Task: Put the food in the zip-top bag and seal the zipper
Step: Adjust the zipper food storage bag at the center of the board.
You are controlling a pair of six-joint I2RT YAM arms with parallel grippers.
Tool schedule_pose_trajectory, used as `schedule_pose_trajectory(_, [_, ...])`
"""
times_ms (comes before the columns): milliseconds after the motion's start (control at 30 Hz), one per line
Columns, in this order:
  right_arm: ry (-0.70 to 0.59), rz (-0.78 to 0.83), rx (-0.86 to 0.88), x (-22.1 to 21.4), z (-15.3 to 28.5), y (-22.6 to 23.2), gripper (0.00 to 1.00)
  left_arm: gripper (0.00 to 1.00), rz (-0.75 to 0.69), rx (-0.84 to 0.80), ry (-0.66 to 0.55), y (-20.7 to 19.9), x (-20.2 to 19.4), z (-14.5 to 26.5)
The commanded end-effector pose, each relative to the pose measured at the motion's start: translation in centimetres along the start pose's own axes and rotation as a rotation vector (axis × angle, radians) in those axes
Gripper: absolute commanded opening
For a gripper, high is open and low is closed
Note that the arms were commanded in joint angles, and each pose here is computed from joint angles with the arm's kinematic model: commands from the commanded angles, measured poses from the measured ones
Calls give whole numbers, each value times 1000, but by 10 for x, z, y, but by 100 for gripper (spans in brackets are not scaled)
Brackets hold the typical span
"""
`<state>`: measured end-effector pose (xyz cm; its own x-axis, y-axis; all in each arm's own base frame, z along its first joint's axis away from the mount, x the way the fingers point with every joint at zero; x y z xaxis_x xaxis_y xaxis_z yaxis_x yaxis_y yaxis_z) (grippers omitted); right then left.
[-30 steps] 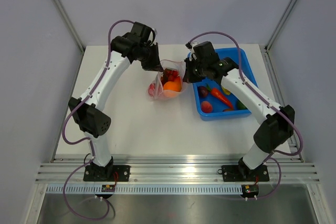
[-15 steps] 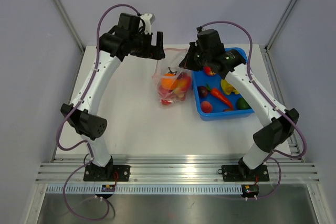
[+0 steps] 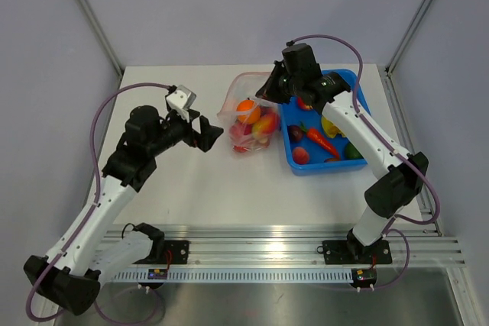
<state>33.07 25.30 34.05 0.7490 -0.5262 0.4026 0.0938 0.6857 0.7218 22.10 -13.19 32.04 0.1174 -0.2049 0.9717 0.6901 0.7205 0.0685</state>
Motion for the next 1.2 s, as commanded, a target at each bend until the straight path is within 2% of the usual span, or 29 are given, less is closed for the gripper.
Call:
schedule_pose_trajectory(0, [-3, -2, 75, 1, 6, 14, 0, 96, -108, -35, -255, 1, 34, -8])
schedule_pose_trajectory(67, [3, 1, 81, 1, 6, 14, 0, 94, -103, -50, -196, 4, 32, -19])
schedule_pose_trajectory(233, [1, 3, 81, 1, 7, 14, 0, 88, -87, -92, -185, 8, 32, -41])
schedule_pose_trajectory(400, [11, 4, 91, 1, 8, 15, 0, 76, -53, -126, -146, 4, 19, -50])
schedule_pose_trajectory(467, [15, 3, 94, 1, 7, 15, 0, 71, -57, -112, -193, 4, 23, -50])
schedule_pose_trajectory(533, [18, 5, 92, 1, 6, 14, 0, 57, -36, -115, -200, 3, 23, -51])
schedule_pose_trajectory(600, [23, 6, 97, 2, 8, 14, 0, 39, -28, -164, -189, 0, 24, -55])
schedule_pose_trajectory(633, [32, 17, 109, 2, 9, 14, 0, 10, -30, -182, -181, 1, 28, -61])
schedule_pose_trajectory(667, [31, 29, 124, 3, 14, 15, 12, 0, -26, -202, -154, 0, 26, -62])
schedule_pose_trajectory(700, [24, 69, 148, 8, 16, 14, 25, 0, -42, -209, -150, 1, 27, -64])
schedule_pose_trajectory(767, [12, 126, 204, 12, 33, 17, 65, 0, -88, -220, -153, 2, 25, -65])
schedule_pose_trajectory(800, [-11, 186, 218, 18, 38, 13, 73, 0, -98, -222, -167, 4, 25, -63])
schedule_pose_trajectory(900, [-51, 298, 241, 32, 64, 10, 81, 0, -114, -213, -241, 10, 29, -57])
schedule_pose_trajectory(1100, [-89, 392, 232, 48, 88, -5, 79, 0, -96, -250, -252, 17, 36, -65])
schedule_pose_trajectory(1167, [-144, 443, 223, 54, 96, -10, 77, 0, -97, -233, -250, 23, 36, -64])
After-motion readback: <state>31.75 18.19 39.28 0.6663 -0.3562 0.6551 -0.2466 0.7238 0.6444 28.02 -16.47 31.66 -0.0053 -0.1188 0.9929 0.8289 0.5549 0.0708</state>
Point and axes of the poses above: each gripper's point midway between its finger pads, its own z axis back along the fingers, its own y axis along the line the jaws close on, x = y × z, the point moved 8 cm from there along z, back along the fingers, and after that the axes turned 11 degrees about -z, right-handed, at the moved point
